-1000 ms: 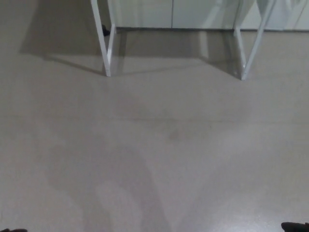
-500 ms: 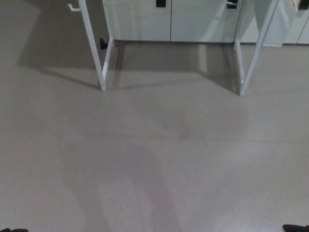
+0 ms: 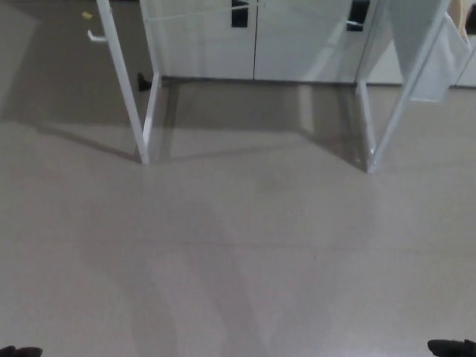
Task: The robot walk towards a table in front and click the button on the base of the boilling pot using its left middle finger
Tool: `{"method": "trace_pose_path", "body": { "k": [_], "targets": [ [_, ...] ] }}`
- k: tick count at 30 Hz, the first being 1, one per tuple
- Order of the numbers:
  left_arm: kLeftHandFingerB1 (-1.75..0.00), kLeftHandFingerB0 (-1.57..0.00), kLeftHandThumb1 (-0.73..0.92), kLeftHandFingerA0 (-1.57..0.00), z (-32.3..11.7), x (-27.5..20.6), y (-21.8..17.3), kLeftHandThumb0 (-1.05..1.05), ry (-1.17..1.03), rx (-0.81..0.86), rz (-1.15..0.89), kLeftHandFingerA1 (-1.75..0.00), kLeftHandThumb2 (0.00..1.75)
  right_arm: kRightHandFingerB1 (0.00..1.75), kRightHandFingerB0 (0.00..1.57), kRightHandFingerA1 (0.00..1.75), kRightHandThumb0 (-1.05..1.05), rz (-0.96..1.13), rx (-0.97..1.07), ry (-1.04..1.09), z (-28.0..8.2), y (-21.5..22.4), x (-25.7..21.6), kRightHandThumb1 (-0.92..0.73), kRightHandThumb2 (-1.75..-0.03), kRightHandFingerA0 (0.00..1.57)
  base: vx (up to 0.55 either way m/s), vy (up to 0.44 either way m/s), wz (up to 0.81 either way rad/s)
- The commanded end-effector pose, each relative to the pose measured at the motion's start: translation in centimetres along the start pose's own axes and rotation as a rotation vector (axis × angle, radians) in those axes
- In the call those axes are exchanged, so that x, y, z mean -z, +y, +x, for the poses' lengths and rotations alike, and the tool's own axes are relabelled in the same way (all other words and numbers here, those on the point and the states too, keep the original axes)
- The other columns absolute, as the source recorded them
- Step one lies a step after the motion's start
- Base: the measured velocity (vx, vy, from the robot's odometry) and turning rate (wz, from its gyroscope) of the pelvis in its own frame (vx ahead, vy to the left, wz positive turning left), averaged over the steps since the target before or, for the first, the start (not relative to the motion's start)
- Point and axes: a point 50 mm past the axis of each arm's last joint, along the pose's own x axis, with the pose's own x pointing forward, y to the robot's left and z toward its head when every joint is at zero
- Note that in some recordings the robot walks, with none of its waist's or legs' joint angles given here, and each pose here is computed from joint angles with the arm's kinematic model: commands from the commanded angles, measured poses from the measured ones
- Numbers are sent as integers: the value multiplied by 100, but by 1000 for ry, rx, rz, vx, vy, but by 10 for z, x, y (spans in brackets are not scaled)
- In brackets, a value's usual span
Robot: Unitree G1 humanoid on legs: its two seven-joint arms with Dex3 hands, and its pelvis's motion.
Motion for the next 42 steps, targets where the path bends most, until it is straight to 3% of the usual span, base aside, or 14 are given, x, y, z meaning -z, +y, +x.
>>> {"method": "trace_pose_path", "body": {
  "k": [1, 22, 31, 42],
  "targets": [
    [-31, -32, 55, -41, -1, 0, 4, -43, 3, -3, 4, -36, 57, 42, 45, 46, -28, -17, 21, -5, 0, -6, -2, -53, -55, 54, 352, 92, 6],
    [-31, -33, 55, -41, -1, 5, 0, -41, 16, 5, -10, -37, 57, 43, 45, 47, -27, 27, 18, 27, -4, -5, 8, -55, -55, 53, 375, -115, 10],
    [-31, -31, 57, -39, -10, 19, -3, -41, 48, 32, -16, -36, 57, 43, 43, 48, -27, 32, -6, 43, -10, 0, 19, -55, -55, 51, 338, 271, -25],
    [-31, -33, 56, -43, -10, 21, -5, -44, 53, 20, 10, -38, 58, 44, 43, 48, -24, 20, -8, 46, -9, 0, 18, -56, -56, 53, 159, -50, 3]
  ]
}}
